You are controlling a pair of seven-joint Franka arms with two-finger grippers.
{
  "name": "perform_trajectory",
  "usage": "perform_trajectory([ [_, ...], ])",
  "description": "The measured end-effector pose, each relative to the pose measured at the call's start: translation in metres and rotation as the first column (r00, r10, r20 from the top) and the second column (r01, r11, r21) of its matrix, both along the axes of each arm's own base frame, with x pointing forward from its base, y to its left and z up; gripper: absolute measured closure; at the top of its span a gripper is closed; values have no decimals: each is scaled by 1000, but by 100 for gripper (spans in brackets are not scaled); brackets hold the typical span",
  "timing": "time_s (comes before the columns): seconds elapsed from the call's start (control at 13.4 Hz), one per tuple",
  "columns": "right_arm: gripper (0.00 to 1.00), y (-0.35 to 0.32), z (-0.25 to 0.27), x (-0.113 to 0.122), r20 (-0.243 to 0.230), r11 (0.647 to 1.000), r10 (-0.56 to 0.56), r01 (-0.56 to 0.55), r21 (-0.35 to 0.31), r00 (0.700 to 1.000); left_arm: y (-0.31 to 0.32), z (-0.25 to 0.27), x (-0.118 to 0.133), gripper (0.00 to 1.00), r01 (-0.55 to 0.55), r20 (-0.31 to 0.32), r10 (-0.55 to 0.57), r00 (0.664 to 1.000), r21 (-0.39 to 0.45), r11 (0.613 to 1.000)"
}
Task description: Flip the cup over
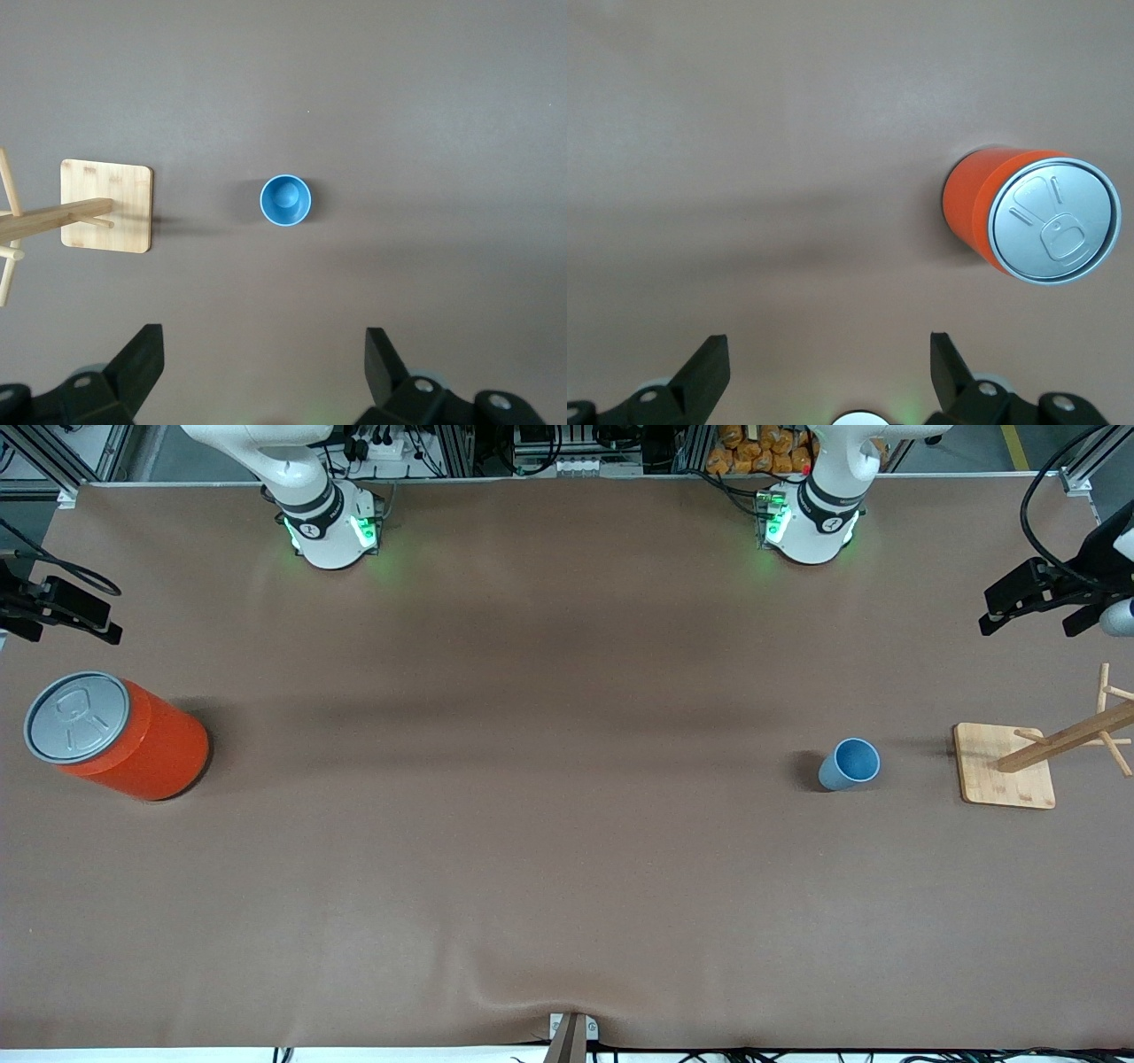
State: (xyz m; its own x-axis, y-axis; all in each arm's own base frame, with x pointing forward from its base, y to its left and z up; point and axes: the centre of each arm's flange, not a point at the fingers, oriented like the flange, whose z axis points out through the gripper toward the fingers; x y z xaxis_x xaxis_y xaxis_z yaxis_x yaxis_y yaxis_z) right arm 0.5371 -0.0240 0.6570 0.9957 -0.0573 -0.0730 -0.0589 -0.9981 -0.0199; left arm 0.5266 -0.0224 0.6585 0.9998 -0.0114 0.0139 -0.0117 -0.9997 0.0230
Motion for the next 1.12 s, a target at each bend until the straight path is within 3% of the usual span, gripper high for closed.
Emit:
perform_trajectory([
  [1.12, 0, 2, 0, 0, 2, 1000, 4, -4, 0, 1000, 5, -2, 1, 0, -9, -3, 9, 1000, 0, 1000],
])
